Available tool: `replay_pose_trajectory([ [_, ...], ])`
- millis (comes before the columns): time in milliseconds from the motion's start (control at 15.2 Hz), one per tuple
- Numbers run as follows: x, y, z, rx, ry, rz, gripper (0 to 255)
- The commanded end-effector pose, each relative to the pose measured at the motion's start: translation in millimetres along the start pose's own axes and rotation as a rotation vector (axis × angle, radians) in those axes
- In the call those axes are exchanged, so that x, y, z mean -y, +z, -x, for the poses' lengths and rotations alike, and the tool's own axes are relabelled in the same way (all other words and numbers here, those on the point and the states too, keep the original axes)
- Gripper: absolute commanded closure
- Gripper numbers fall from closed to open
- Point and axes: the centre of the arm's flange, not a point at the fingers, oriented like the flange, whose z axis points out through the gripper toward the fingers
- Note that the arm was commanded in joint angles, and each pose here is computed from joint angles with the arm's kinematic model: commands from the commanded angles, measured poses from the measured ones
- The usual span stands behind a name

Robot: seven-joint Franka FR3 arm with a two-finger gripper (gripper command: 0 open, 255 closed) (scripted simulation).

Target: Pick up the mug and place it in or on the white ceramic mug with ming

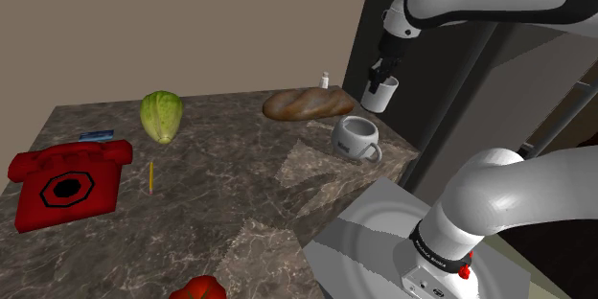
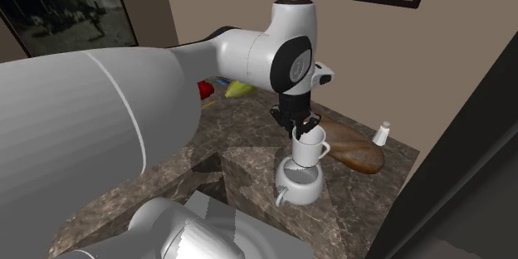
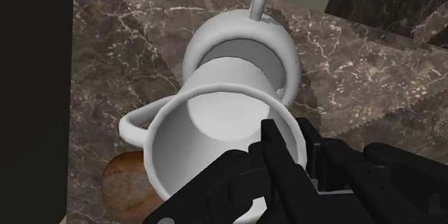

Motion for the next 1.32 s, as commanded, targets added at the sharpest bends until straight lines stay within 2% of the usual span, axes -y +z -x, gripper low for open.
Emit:
replay_pose_trajectory([
  [0,0.5,11.0,1.8,-0.001,0.0,0.0,255],
  [792,5.7,78.8,9.2,-0.001,0.0,0.0,255],
  [1254,5.7,78.8,9.2,-0.001,0.0,0.0,255],
])
